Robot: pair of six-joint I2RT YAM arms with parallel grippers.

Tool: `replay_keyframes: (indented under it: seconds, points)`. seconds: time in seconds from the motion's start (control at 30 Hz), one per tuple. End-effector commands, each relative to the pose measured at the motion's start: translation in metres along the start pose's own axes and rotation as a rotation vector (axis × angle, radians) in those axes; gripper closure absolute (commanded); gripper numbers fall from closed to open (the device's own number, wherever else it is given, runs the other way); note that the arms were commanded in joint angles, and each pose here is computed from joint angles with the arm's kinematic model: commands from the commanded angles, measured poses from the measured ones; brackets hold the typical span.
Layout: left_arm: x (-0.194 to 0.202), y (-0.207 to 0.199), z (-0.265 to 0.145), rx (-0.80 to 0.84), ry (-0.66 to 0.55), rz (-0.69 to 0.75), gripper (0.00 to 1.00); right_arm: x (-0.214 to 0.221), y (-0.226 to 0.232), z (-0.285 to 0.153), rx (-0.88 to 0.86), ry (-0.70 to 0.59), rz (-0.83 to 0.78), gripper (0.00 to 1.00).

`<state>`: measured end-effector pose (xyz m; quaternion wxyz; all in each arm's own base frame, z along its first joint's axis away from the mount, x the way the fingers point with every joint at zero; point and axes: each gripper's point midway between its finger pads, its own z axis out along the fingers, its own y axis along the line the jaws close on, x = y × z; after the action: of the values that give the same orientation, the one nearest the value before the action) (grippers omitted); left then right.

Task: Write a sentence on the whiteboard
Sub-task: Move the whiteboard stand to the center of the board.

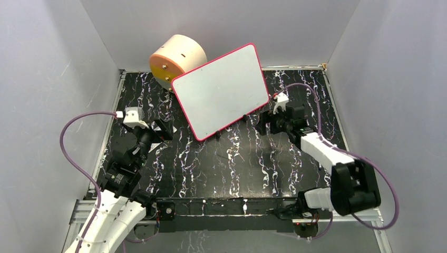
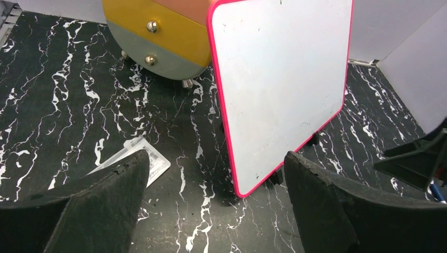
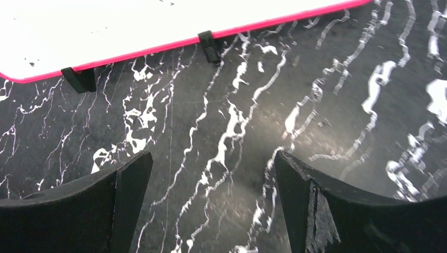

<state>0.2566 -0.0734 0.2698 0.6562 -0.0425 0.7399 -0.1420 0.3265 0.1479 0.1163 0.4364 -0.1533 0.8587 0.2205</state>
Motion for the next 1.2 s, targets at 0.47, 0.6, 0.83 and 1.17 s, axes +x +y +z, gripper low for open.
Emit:
replay_keyframes:
  seconds: [0.47, 0.6, 0.83, 1.17]
  points:
    - [-0.004, 0.007, 0.004, -0.034, -0.002, 0.054, 0.05, -0.025, 0.011, 0.127, 0.063, 0.005, -0.185, 0.42]
    - [-0.004, 0.008, 0.003, -0.034, -0.009, 0.057, 0.05, -0.018, 0.011, 0.14, 0.078, 0.019, -0.193, 0.49]
    - [-0.003, 0.007, 0.003, -0.03, -0.007, 0.059, 0.05, -0.011, 0.016, 0.154, 0.098, 0.009, -0.254, 0.57]
    - [-0.002, 0.006, 0.005, -0.022, 0.0, 0.064, 0.05, 0.0, 0.018, 0.158, 0.114, 0.012, -0.292, 0.84]
